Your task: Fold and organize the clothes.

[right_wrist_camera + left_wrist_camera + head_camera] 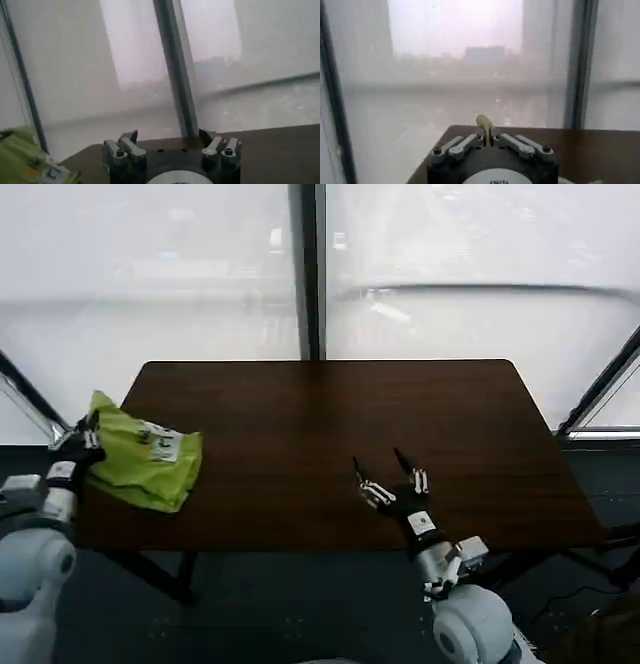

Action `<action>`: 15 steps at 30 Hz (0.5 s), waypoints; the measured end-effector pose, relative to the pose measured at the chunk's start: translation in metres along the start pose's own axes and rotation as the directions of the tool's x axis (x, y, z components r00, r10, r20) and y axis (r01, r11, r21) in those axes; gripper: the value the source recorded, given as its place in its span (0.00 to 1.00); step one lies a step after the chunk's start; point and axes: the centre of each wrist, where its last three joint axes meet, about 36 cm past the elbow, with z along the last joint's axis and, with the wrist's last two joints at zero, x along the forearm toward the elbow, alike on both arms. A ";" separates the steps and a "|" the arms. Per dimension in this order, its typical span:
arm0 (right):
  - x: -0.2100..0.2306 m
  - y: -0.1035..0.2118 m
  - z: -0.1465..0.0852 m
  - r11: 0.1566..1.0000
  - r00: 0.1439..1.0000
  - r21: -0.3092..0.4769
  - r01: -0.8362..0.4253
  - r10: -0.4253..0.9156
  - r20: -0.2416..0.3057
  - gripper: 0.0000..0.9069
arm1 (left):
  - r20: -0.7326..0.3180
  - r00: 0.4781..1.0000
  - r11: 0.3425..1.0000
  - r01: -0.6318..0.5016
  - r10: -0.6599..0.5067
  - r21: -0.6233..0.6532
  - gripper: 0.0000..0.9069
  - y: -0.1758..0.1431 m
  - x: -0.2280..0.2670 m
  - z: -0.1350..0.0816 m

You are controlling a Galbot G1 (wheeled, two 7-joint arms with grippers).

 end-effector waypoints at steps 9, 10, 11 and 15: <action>0.003 -0.005 -0.003 1.000 1.000 0.015 -0.015 0.015 0.002 0.97 | -0.040 0.999 0.995 -0.026 0.030 0.100 0.01 -0.058 0.016 -0.025; 0.005 -0.005 -0.005 1.000 1.000 0.018 -0.019 0.019 0.001 0.97 | -0.051 0.997 0.992 -0.045 0.052 0.121 0.97 -0.075 0.017 -0.017; 0.007 -0.005 -0.006 1.000 1.000 0.021 -0.022 0.022 -0.001 0.97 | -0.064 0.995 0.986 -0.066 0.076 0.150 0.97 -0.092 0.017 -0.007; 0.019 -0.005 -0.012 0.999 0.999 0.030 -0.040 0.041 -0.002 0.97 | -0.158 0.974 0.959 -0.118 0.163 0.259 0.97 -0.159 0.010 0.044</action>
